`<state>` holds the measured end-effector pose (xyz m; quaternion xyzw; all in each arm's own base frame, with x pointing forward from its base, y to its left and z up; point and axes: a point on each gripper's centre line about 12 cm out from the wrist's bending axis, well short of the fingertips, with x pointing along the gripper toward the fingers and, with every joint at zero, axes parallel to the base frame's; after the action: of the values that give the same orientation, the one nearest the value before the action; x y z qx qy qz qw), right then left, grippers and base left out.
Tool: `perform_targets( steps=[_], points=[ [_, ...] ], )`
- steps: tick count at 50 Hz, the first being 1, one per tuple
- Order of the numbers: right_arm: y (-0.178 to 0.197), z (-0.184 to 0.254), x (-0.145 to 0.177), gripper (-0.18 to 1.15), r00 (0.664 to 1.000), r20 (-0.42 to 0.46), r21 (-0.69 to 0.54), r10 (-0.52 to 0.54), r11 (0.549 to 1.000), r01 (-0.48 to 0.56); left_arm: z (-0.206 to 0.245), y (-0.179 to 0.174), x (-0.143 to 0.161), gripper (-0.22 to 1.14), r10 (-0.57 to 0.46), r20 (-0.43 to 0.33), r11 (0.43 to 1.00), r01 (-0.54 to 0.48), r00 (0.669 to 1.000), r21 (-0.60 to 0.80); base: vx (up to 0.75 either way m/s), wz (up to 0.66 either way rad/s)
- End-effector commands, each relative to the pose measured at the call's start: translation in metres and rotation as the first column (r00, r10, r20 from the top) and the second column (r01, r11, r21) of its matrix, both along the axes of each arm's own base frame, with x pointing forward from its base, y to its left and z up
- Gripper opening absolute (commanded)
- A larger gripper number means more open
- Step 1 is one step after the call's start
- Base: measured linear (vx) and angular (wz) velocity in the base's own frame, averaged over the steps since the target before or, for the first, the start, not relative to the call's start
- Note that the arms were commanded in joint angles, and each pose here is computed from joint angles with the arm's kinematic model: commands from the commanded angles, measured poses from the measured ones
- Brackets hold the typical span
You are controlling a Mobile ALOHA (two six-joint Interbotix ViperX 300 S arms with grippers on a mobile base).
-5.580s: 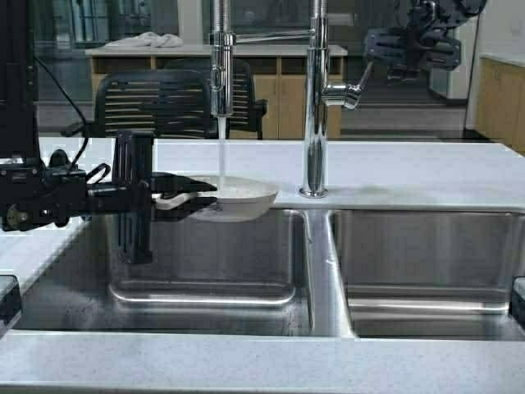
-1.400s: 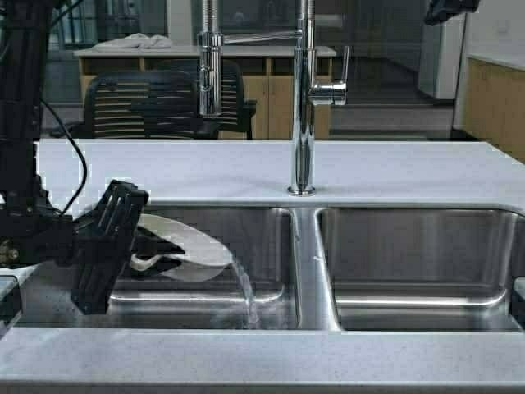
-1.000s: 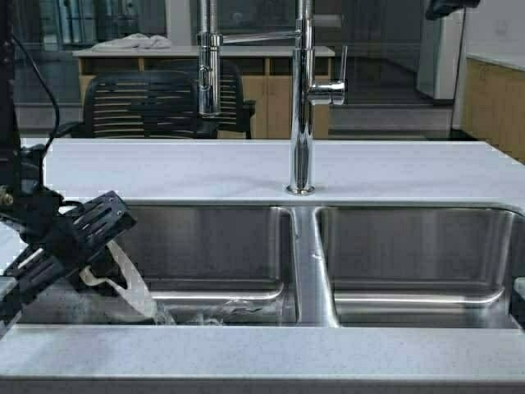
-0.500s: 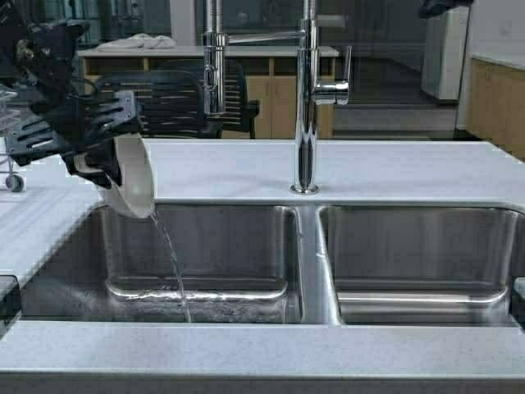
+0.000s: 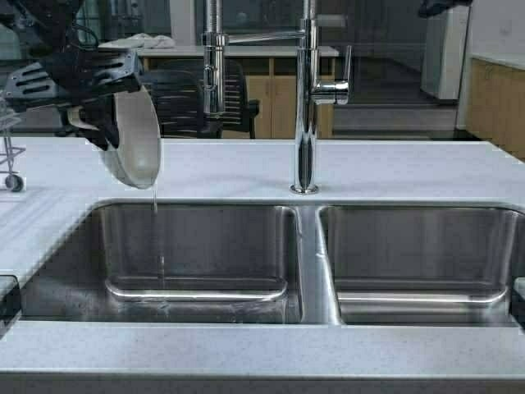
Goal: Wash the pan
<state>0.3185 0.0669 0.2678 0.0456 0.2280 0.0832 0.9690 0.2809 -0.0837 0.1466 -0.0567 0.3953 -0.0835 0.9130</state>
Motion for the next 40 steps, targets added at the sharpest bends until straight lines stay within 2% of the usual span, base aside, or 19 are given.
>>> perform_targets(
  steps=[1, 10, 15, 20, 31, 40],
  points=[
    [0.001, 0.010, 0.000, 0.06, 0.999, 0.036, 0.009, 0.003, 1.000, -0.003, -0.001, -0.002, 0.010, 0.03, -0.049, -0.027, 0.996, 0.051, 0.998, 0.073, 0.00, 0.00],
    [0.001, 0.009, 0.000, 0.06, 0.999, 0.033, 0.009, 0.001, 1.000, -0.002, -0.034, 0.001, 0.012, 0.03, -0.135, -0.144, 0.963, 0.164, 0.980, 0.213, 0.00, 0.00],
    [0.001, 0.009, 0.000, 0.06, 1.000, 0.031, 0.010, 0.001, 1.000, -0.001, -0.049, 0.002, 0.013, 0.03, -0.144, -0.189, 0.955, 0.187, 0.971, 0.232, 0.00, 0.00],
    [0.001, 0.008, 0.001, 0.06, 1.000, 0.031, 0.010, 0.001, 1.000, -0.001, -0.047, 0.001, 0.017, 0.03, -0.144, -0.183, 0.955, 0.185, 0.973, 0.232, 0.00, 0.00],
    [0.001, 0.009, 0.001, 0.06, 0.999, 0.034, 0.010, 0.001, 1.000, -0.001, -0.014, -0.009, 0.024, 0.03, -0.177, -0.112, 0.946, 0.200, 0.978, 0.254, 0.00, 0.00],
    [0.001, 0.009, 0.001, 0.06, 0.999, 0.034, 0.010, 0.003, 1.000, -0.003, -0.015, -0.009, 0.027, 0.03, -0.185, -0.125, 0.937, 0.213, 0.975, 0.278, 0.00, 0.00]
  ],
)
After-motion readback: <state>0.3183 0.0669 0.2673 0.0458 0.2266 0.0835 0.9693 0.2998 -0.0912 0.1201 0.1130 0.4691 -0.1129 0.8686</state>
